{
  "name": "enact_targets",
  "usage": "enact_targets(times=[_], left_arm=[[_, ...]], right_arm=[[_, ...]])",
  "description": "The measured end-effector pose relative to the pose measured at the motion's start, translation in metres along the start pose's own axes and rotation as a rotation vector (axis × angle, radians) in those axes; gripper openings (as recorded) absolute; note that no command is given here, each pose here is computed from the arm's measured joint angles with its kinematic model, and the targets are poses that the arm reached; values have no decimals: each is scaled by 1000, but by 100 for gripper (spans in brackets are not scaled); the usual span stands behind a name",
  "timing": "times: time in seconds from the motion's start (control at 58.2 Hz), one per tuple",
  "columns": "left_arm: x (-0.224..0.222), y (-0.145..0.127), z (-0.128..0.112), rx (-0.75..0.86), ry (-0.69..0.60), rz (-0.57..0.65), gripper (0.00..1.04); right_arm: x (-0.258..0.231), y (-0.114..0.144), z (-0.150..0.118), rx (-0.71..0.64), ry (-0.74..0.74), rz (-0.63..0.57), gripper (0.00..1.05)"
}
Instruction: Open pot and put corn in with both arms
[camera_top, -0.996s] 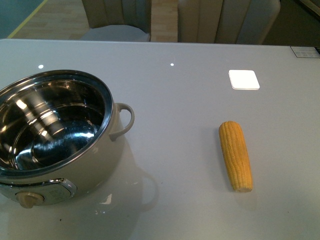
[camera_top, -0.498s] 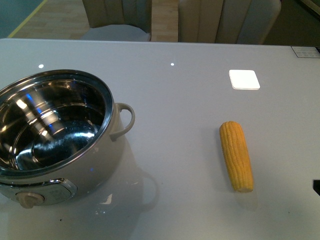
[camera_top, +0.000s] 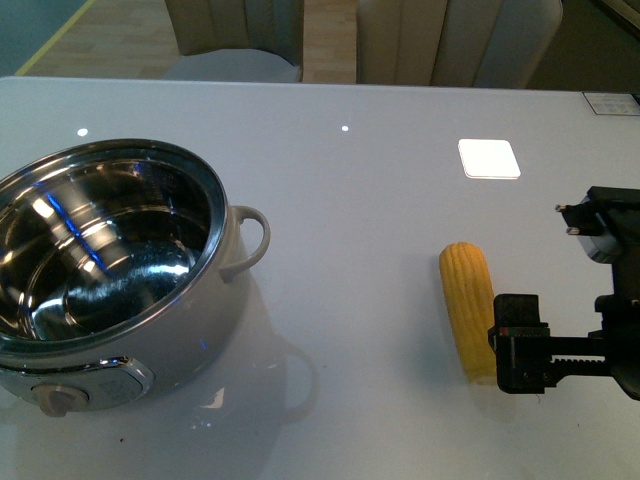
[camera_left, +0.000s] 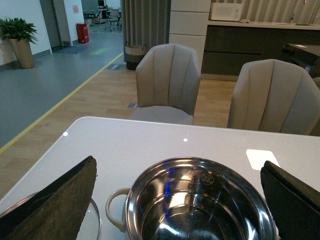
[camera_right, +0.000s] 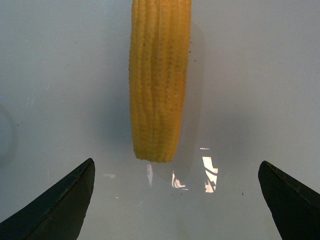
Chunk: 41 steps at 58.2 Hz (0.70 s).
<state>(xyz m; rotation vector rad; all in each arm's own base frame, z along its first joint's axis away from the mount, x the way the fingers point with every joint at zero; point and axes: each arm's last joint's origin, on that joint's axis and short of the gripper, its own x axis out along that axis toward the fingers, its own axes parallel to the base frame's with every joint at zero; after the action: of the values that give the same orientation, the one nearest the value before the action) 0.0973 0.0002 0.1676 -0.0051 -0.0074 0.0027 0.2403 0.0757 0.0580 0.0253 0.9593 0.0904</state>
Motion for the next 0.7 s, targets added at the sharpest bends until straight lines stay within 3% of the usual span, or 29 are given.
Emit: enact_targets(times=[0.704], left_arm=[[0,0,0,0,0,0,98]], right_arm=[[70,16,12,-86,71,-40,96]])
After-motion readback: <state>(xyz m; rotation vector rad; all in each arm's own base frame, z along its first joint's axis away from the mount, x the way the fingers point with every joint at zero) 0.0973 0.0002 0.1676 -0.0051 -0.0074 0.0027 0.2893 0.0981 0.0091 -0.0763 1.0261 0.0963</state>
